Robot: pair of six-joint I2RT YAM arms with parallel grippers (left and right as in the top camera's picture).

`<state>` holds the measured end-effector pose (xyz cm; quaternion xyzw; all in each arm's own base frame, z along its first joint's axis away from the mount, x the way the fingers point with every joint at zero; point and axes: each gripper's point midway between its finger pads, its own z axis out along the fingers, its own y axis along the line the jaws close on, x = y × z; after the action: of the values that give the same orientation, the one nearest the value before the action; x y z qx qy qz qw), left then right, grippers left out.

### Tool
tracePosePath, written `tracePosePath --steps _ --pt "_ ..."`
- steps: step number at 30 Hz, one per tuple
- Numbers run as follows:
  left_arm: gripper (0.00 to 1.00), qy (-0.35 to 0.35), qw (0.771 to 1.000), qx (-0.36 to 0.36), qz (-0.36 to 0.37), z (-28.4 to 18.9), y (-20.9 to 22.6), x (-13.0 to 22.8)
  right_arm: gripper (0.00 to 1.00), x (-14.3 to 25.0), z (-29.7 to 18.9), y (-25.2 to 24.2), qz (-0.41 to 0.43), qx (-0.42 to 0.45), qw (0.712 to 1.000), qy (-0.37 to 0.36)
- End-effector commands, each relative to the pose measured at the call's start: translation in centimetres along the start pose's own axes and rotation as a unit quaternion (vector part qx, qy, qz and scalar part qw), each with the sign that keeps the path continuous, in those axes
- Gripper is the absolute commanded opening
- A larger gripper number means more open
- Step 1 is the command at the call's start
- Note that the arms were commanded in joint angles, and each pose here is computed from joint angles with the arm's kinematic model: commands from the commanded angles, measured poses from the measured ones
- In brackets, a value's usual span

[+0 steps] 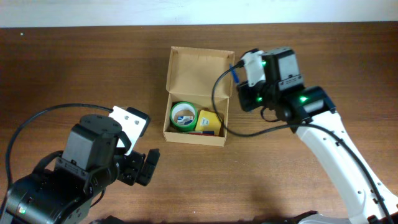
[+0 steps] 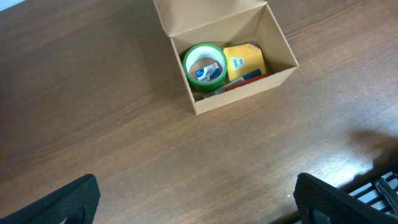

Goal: Pack container
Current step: 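Carry the blue pen into the box and release it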

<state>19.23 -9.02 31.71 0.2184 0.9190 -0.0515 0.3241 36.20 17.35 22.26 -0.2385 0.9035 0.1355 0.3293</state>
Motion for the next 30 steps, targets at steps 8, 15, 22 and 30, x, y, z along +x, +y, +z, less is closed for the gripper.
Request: tracePosePath --steps 8,15,22,30 --pt "1.00 -0.009 1.000 0.005 0.009 -0.5 -0.2 -0.3 0.04 0.7 1.6 9.1 -0.321 -0.113 0.940 -0.006" --pt "1.00 -0.009 1.000 0.006 0.009 -0.5 -0.2 -0.3 0.04 3.2 5.2 11.1 -0.422 -0.165 0.891 0.022" --pt "1.00 -0.009 1.000 0.005 0.009 -0.5 -0.2 -0.3 0.04 6.0 9.1 10.7 -0.427 -0.186 0.882 0.072" --pt "1.00 -0.009 1.000 0.006 0.009 -0.5 -0.2 -0.3 0.04 8.3 11.5 10.4 -0.428 -0.202 0.874 0.110"
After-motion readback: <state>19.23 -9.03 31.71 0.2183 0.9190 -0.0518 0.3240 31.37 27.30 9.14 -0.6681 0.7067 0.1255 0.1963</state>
